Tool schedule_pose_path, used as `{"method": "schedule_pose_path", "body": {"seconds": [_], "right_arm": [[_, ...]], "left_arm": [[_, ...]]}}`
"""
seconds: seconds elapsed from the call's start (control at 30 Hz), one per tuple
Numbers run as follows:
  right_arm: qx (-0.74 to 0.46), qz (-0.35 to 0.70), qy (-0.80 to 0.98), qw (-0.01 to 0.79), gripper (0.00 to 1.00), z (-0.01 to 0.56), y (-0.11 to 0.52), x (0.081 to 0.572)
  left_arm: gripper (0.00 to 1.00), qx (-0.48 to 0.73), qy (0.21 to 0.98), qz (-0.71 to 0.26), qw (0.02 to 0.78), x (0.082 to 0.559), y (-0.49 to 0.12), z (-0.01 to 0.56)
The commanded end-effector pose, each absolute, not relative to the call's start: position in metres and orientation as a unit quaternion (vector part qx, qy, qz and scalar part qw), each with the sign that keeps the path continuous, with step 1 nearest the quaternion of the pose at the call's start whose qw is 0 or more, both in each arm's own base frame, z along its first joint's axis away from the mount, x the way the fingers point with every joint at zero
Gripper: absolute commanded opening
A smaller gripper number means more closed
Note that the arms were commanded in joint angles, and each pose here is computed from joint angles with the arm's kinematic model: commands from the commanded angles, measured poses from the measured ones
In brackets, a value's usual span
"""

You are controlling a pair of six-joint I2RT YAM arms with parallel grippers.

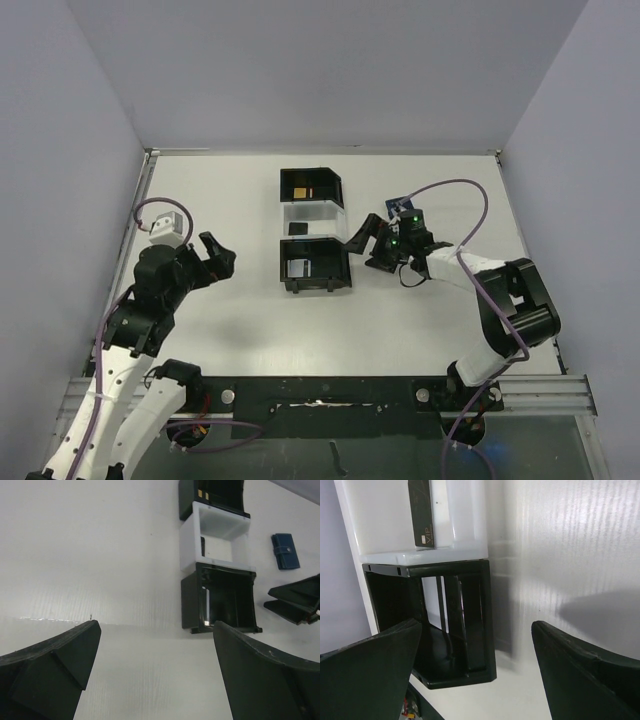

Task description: Take the credit cards out of the card holder

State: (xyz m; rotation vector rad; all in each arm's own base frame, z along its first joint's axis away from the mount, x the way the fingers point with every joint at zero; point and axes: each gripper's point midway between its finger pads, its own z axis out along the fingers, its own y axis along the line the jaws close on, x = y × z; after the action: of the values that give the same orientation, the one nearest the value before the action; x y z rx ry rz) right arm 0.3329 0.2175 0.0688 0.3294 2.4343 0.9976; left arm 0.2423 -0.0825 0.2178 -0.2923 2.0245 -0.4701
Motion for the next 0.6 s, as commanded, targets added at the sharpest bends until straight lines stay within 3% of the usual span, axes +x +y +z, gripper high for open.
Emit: {"method": "schedule_pose_path", "body": {"seconds": [0.0,0.57], "right_arm": [[0.112,0.415,0.855,0.290,0.98,0.103,0.244,0.354],[0.064,0.446,0.852,0.267,0.97,0.112,0.327,0.324]], "left_arm": [[0.97,-0.154,0.813,-0.088,0.554,0.251,-0.038,0.225],[0.97,-0.162,0.778,-0.094,0.599,0.263,-0.032,0.240]]}}
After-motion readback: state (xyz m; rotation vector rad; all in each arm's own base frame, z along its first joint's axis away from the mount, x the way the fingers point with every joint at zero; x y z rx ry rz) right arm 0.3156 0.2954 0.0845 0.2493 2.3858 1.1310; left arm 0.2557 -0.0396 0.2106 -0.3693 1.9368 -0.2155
